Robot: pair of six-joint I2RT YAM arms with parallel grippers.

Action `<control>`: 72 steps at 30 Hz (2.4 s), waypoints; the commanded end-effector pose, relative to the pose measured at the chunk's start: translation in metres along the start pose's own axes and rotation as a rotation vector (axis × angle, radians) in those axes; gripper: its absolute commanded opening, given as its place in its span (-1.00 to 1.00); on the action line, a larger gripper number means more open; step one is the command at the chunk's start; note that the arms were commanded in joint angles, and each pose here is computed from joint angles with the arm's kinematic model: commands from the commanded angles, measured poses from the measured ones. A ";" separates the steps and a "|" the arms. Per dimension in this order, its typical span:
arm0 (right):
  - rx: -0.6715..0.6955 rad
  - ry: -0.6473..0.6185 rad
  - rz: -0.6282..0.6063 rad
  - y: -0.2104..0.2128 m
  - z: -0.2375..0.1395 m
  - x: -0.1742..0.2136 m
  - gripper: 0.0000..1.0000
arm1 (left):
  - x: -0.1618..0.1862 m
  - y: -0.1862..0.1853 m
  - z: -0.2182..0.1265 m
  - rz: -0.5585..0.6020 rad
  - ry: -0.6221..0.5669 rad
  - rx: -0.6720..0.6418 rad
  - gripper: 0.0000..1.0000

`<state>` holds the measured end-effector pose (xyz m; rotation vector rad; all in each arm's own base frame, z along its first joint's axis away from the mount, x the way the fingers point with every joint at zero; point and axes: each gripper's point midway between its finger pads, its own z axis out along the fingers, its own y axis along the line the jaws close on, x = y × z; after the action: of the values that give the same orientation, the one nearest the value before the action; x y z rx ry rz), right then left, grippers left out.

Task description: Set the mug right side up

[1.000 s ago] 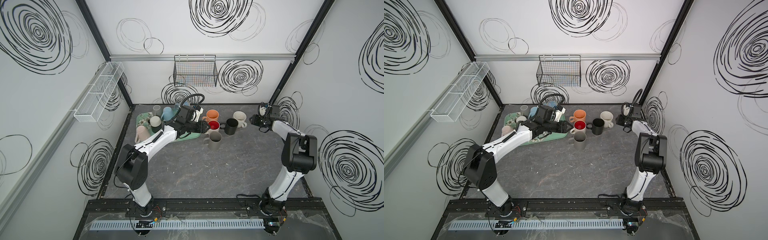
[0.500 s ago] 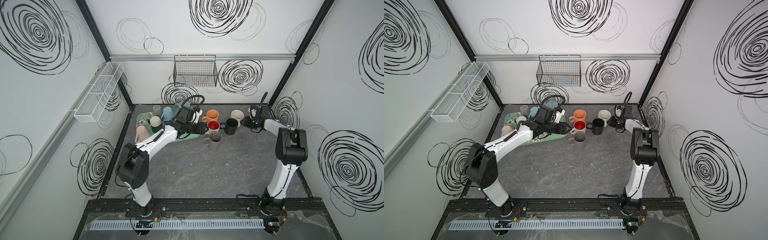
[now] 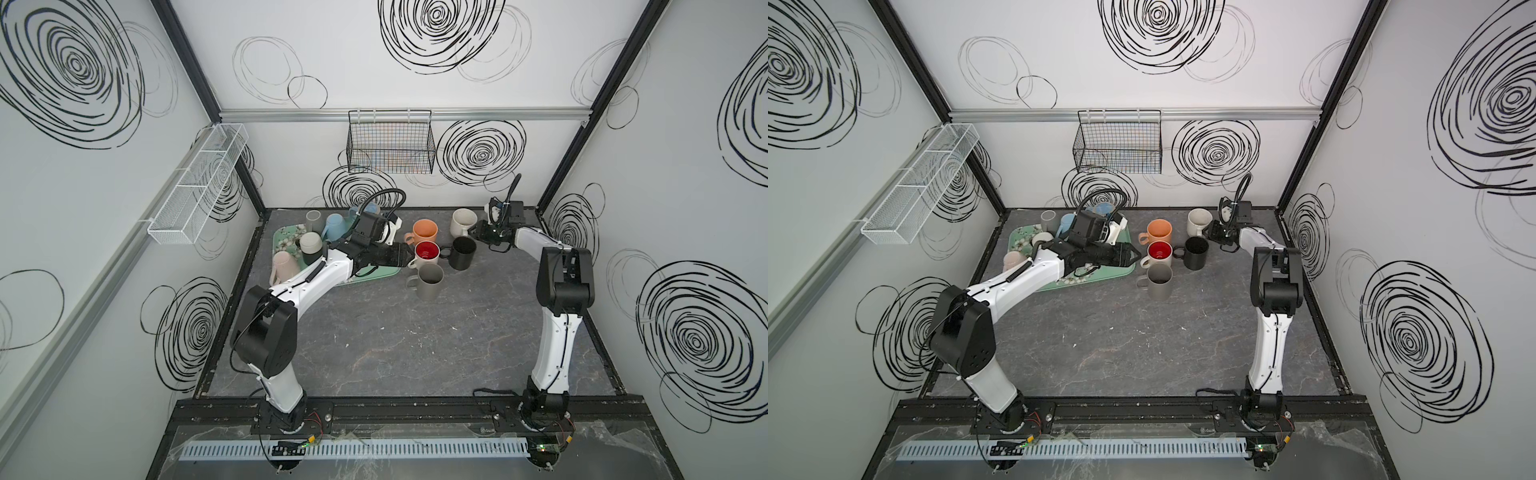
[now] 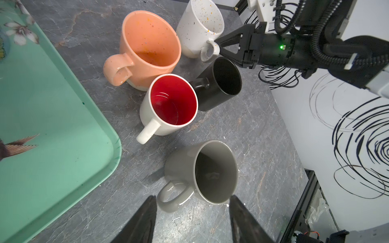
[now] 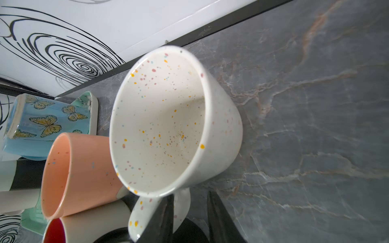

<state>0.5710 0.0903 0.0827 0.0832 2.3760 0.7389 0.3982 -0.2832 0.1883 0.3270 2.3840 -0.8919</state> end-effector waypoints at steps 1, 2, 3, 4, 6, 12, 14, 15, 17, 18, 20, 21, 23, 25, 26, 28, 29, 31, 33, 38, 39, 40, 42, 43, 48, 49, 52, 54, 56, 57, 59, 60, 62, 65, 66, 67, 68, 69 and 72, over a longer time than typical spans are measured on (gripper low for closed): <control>-0.054 0.000 -0.017 0.023 0.008 -0.005 -0.37 | -0.006 0.005 0.001 0.017 -0.022 -0.002 0.16; -0.064 0.004 -0.025 0.029 0.011 -0.003 -0.37 | -0.006 0.006 0.001 0.015 -0.023 -0.005 0.16; -0.072 0.007 -0.030 0.033 0.013 -0.003 -0.37 | -0.006 0.007 0.001 0.014 -0.022 -0.004 0.16; -0.080 0.009 -0.043 0.039 0.015 -0.002 -0.36 | -0.007 0.007 0.000 0.014 -0.024 -0.005 0.16; -0.090 0.020 -0.064 0.049 0.020 0.000 -0.36 | -0.007 0.008 0.001 0.011 -0.024 -0.005 0.16; -0.125 0.049 -0.151 0.077 0.029 0.006 -0.31 | -0.006 0.010 0.000 0.011 -0.023 -0.009 0.16; -0.129 0.069 -0.178 0.085 0.031 0.009 -0.30 | -0.006 0.012 0.000 0.008 -0.024 -0.009 0.16; -0.130 0.077 -0.190 0.089 0.031 0.010 -0.29 | -0.006 0.012 -0.001 0.008 -0.026 -0.009 0.16; -0.128 0.083 -0.216 0.095 0.027 0.009 -0.27 | -0.006 0.013 -0.001 0.006 -0.026 -0.011 0.16; -0.126 0.079 -0.228 0.098 0.022 0.006 -0.26 | -0.006 0.013 -0.001 0.005 -0.026 -0.011 0.16; -0.116 0.063 -0.247 0.102 0.013 -0.001 -0.25 | -0.007 0.013 -0.002 0.005 -0.027 -0.011 0.16; -0.103 0.051 -0.256 0.102 0.007 -0.006 -0.25 | -0.007 0.012 -0.002 0.006 -0.029 -0.010 0.16; -0.081 0.019 -0.274 0.100 -0.004 -0.017 -0.24 | -0.008 0.012 -0.003 0.007 -0.031 -0.009 0.16; -0.055 -0.022 -0.283 0.095 -0.015 -0.030 -0.23 | -0.008 0.011 -0.002 0.008 -0.031 -0.009 0.16; -0.046 -0.038 -0.284 0.091 -0.019 -0.036 -0.23 | -0.008 0.011 -0.002 0.008 -0.031 -0.008 0.16; -0.028 -0.063 -0.270 0.080 -0.026 -0.048 -0.22 | -0.008 0.011 -0.003 0.009 -0.031 -0.008 0.16; -0.025 -0.069 -0.261 0.076 -0.029 -0.052 -0.22 | -0.008 0.011 -0.003 0.011 -0.030 -0.009 0.16; -0.016 -0.083 -0.244 0.066 -0.033 -0.060 -0.21 | -0.006 0.012 -0.003 0.009 -0.028 -0.011 0.16; 0.005 -0.097 -0.234 0.056 -0.036 -0.067 -0.19 | -0.006 0.013 -0.003 0.009 -0.027 -0.014 0.16; 0.051 -0.120 -0.208 0.028 -0.030 -0.081 -0.06 | -0.004 0.014 -0.002 0.007 -0.021 -0.015 0.17; 0.051 -0.127 -0.204 0.024 -0.029 -0.087 -0.04 | -0.005 0.014 -0.002 0.007 -0.022 -0.014 0.16; 0.053 -0.120 -0.197 0.018 -0.023 -0.087 -0.02 | -0.005 0.014 -0.001 0.007 -0.022 -0.016 0.17; 0.042 -0.116 -0.192 0.012 -0.014 -0.090 0.00 | -0.005 0.014 -0.001 0.005 -0.021 -0.016 0.17; 0.033 -0.114 -0.189 0.009 -0.011 -0.092 0.00 | -0.005 0.014 -0.001 0.005 -0.021 -0.016 0.16; 0.007 -0.098 -0.187 0.003 0.009 -0.094 0.04 | -0.005 0.015 -0.001 0.005 -0.018 -0.018 0.17; 0.000 -0.099 -0.187 0.003 0.012 -0.095 0.04 | -0.005 0.016 -0.001 0.004 -0.019 -0.020 0.17; -0.012 -0.095 -0.181 0.002 0.016 -0.093 0.04 | -0.005 0.015 -0.002 0.006 -0.021 -0.020 0.16; -0.015 -0.083 -0.173 0.002 0.019 -0.089 0.01 | -0.005 0.016 -0.003 0.005 -0.021 -0.022 0.17; -0.012 -0.068 -0.167 0.002 0.020 -0.084 -0.03 | -0.004 0.017 -0.003 0.005 -0.020 -0.022 0.17; -0.012 -0.063 -0.168 0.004 0.020 -0.082 -0.06 | -0.004 0.017 -0.004 0.005 -0.020 -0.023 0.17; -0.006 -0.051 -0.163 0.004 0.021 -0.078 -0.13 | -0.004 0.017 -0.004 0.005 -0.022 -0.023 0.17; -0.002 -0.046 -0.160 0.005 0.021 -0.076 -0.17 | -0.004 0.017 -0.005 0.005 -0.022 -0.023 0.17; 0.009 -0.037 -0.156 0.007 0.020 -0.071 -0.22 | -0.004 0.018 -0.006 0.005 -0.026 -0.023 0.16; 0.034 -0.025 -0.150 0.010 0.020 -0.064 -0.33 | -0.002 0.018 -0.008 0.003 -0.028 -0.023 0.17; 0.040 -0.021 -0.146 0.012 0.020 -0.062 -0.33 | -0.002 0.018 -0.008 0.003 -0.029 -0.023 0.17; 0.045 -0.016 -0.144 0.013 0.020 -0.060 -0.35 | -0.002 0.018 -0.009 0.002 -0.031 -0.021 0.17; 0.057 -0.010 -0.141 0.016 0.020 -0.057 -0.36 | -0.001 0.018 -0.009 0.001 -0.030 -0.022 0.17; 0.076 -0.004 -0.136 0.016 0.020 -0.055 -0.38 | -0.001 0.018 -0.010 0.002 -0.033 -0.021 0.17; 0.119 0.006 -0.126 0.020 0.020 -0.050 -0.53 | 0.000 0.018 -0.012 0.002 -0.034 -0.020 0.18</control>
<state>0.6374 0.0947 0.1013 -0.0393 2.3464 0.5777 0.3973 -0.2662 0.1672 0.2890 2.4322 -0.8642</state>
